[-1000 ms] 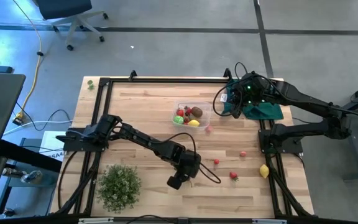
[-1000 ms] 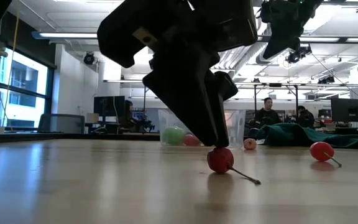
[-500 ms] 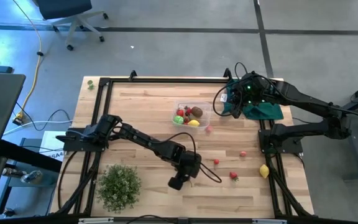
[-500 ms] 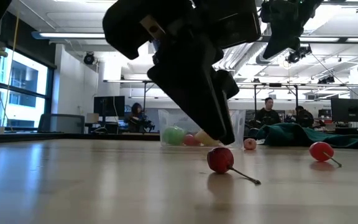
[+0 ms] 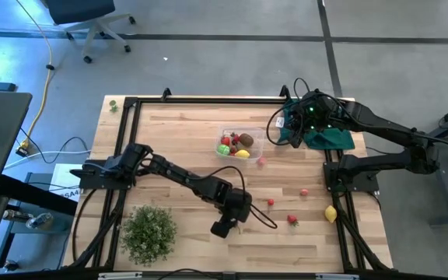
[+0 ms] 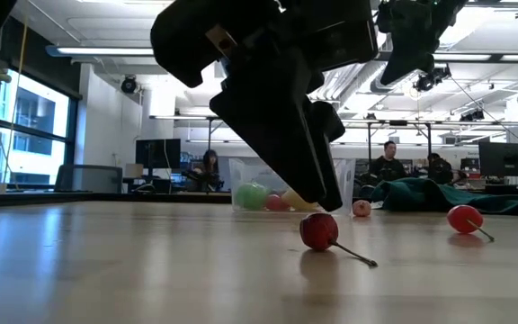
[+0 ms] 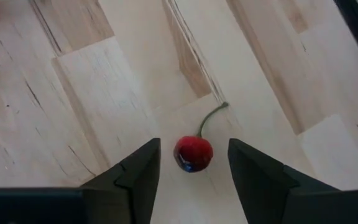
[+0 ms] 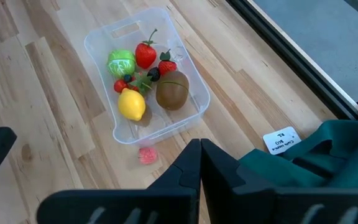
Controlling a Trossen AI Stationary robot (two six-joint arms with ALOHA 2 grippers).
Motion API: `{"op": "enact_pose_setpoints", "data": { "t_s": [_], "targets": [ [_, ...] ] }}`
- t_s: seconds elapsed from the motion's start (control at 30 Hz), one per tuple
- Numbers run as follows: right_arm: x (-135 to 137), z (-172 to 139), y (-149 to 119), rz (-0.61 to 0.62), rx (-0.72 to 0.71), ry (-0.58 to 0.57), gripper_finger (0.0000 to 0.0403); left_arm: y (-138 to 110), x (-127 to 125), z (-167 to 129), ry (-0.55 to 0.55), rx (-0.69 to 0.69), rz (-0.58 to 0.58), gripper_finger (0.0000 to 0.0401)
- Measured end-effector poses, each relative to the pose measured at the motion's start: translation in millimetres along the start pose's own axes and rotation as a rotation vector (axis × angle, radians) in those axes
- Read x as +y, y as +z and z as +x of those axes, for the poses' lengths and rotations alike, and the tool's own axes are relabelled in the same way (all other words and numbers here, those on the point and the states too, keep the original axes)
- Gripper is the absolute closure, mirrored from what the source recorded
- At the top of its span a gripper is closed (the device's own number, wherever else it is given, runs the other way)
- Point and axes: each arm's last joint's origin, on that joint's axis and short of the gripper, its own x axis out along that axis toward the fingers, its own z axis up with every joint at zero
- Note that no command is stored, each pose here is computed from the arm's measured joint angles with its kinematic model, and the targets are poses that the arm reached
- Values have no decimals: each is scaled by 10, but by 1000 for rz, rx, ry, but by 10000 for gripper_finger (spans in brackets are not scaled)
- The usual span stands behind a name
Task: Pick and placing Produce into tupperware
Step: Put the red cherry into the transparent bin
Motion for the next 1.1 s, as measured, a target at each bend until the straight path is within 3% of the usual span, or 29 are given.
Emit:
{"op": "enact_pose_setpoints", "data": {
  "t_s": [1.1],
  "targets": [
    [0, 0, 0, 0, 0, 0, 402, -14, -176, 153, 118, 29, 66, 226]
  ]
}}
